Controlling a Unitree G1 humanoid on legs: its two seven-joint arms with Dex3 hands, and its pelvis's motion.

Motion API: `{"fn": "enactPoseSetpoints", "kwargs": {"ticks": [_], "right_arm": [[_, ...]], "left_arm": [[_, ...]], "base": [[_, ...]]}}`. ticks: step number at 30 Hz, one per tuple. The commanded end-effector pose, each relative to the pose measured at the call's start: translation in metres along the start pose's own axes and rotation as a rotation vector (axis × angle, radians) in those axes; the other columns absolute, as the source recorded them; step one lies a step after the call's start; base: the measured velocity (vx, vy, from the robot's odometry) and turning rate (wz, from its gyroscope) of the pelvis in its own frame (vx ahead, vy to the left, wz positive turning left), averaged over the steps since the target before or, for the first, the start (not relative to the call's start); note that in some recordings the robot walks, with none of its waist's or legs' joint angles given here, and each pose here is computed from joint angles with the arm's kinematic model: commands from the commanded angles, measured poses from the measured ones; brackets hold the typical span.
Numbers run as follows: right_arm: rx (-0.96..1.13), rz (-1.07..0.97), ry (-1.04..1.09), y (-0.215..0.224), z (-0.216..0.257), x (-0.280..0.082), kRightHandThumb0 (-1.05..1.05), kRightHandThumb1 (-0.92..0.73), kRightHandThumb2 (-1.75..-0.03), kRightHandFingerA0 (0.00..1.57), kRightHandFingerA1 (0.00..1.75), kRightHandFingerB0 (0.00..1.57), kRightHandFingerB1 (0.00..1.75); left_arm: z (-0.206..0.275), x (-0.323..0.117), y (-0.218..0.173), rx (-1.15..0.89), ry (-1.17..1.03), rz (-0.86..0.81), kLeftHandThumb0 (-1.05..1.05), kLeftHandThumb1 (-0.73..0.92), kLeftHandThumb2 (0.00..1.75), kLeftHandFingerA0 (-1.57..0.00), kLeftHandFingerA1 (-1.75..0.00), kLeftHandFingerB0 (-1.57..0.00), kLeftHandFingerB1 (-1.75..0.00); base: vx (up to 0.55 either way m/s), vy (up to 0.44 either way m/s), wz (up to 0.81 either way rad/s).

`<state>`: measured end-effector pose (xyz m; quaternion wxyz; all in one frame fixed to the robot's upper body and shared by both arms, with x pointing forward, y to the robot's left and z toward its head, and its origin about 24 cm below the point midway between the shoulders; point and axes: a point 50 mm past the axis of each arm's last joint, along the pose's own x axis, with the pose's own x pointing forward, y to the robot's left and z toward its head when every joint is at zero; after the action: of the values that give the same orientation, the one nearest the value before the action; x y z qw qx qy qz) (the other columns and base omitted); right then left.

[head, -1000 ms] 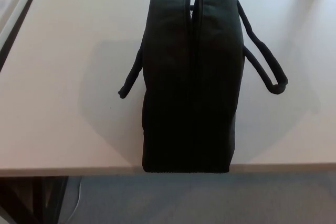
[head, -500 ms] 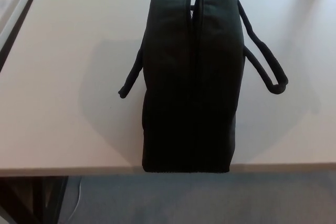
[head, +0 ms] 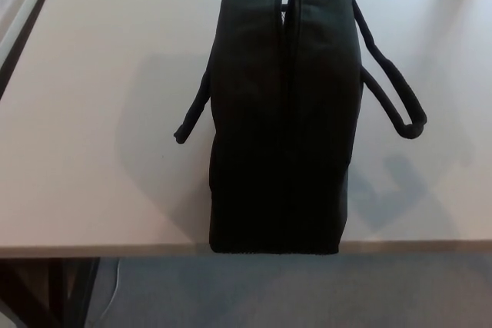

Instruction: A lunch bag is kept on the middle of the desk and the robot uses both its hands to grab the opening of the bag from the left and right and moves its hands away from each other to spread the bag open

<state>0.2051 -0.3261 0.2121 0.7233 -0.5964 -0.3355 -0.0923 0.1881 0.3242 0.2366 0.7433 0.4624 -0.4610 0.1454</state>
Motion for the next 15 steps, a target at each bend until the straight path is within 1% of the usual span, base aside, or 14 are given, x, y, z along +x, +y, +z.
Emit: {"fn": "enactPoseSetpoints", "kwargs": {"ticks": [1,2,3,4,5,6,7,8,9,10,11,13,14,15], "right_arm": [[-0.201,-0.001,-0.228,-0.018,-0.005,0.064,-0.31,-0.51,-0.55,0.64,0.41,0.24,0.29],[-0.221,0.008,-0.262,-0.017,-0.004,0.077,-0.33,-0.52,-0.56,0.75,0.43,0.26,0.3],[-0.231,0.012,-0.278,-0.017,-0.004,0.083,-0.33,-0.52,-0.56,0.75,0.43,0.26,0.3],[-0.241,0.043,-0.291,-0.017,-0.002,0.092,-0.32,-0.54,-0.56,0.6,0.39,0.25,0.3],[-0.249,0.046,-0.302,-0.016,-0.001,0.097,-0.33,-0.53,-0.56,0.53,0.37,0.28,0.31],[-0.258,0.045,-0.314,-0.014,0.001,0.103,-0.33,-0.53,-0.56,0.53,0.37,0.28,0.31],[-0.291,0.061,-0.354,-0.011,0.006,0.116,-0.34,-0.54,-0.56,0.52,0.37,0.26,0.31],[-0.327,0.08,-0.366,-0.01,0.007,0.121,-0.35,-0.56,-0.57,0.46,0.35,0.22,0.3],[-0.357,0.09,-0.377,-0.009,0.009,0.129,-0.34,-0.54,-0.57,0.48,0.36,0.28,0.31],[-0.378,0.094,-0.386,-0.008,0.011,0.137,-0.34,-0.54,-0.57,0.48,0.36,0.28,0.31],[-0.398,0.095,-0.385,-0.009,0.012,0.143,-0.35,-0.55,-0.57,0.44,0.35,0.27,0.31],[-0.439,0.094,-0.365,-0.012,0.014,0.155,-0.36,-0.56,-0.57,0.43,0.34,0.26,0.31],[-0.45,0.099,-0.353,-0.013,0.015,0.161,-0.37,-0.59,-0.58,0.41,0.34,0.2,0.29],[-0.455,0.105,-0.346,-0.014,0.015,0.165,-0.37,-0.59,-0.58,0.41,0.34,0.2,0.29]], "left_arm": [[-0.007,0.054,-0.01,0.171,-0.204,-0.062,-0.11,0.54,0.55,-0.76,-0.47,-0.45,-0.37],[-0.009,0.065,-0.019,0.24,-0.26,-0.081,-0.07,0.46,0.53,-0.61,-0.42,-0.44,-0.35],[-0.01,0.069,-0.023,0.268,-0.287,-0.091,-0.07,0.46,0.53,-0.61,-0.42,-0.44,-0.35],[-0.011,0.076,-0.032,0.275,-0.302,-0.117,-0.03,0.46,0.54,-0.59,-0.39,-0.4,-0.34],[-0.013,0.079,-0.036,0.281,-0.302,-0.134,-0.06,0.48,0.54,-0.53,-0.37,-0.36,-0.33],[-0.014,0.082,-0.041,0.288,-0.3,-0.151,-0.06,0.48,0.54,-0.53,-0.37,-0.36,-0.33],[-0.016,0.089,-0.054,0.307,-0.313,-0.186,-0.09,0.53,0.56,-0.48,-0.35,-0.32,-0.32],[-0.015,0.093,-0.061,0.329,-0.337,-0.196,-0.14,0.5,0.58,-0.46,-0.37,-0.35,-0.35],[-0.011,0.099,-0.068,0.338,-0.374,-0.192,-0.18,0.52,0.6,-0.51,-0.39,-0.37,-0.36],[-0.008,0.104,-0.075,0.337,-0.408,-0.183,-0.18,0.52,0.6,-0.51,-0.39,-0.37,-0.36],[-0.006,0.107,-0.079,0.337,-0.416,-0.17,-0.12,0.55,0.57,-0.55,-0.37,-0.37,-0.33],[-0.003,0.114,-0.089,0.323,-0.418,-0.145,-0.12,0.55,0.56,-0.54,-0.37,-0.34,-0.33],[0.0,0.117,-0.095,0.306,-0.426,-0.133,-0.08,0.54,0.56,-0.54,-0.37,-0.34,-0.33],[0.003,0.12,-0.099,0.292,-0.437,-0.121,-0.08,0.54,0.56,-0.54,-0.37,-0.34,-0.33]], "base": [[0.0,0.0,0.0],[0.0,0.0,0.0],[0.0,0.0,0.0],[0.0,0.0,0.0],[0.0,0.0,0.0],[0.0,0.0,0.0],[0.0,0.0,0.0],[0.0,0.0,0.0],[0.0,0.0,0.0],[0.0,0.0,0.0],[0.0,0.0,0.0],[0.0,0.0,0.0],[0.0,0.0,0.0],[0.0,0.0,0.0]]}}
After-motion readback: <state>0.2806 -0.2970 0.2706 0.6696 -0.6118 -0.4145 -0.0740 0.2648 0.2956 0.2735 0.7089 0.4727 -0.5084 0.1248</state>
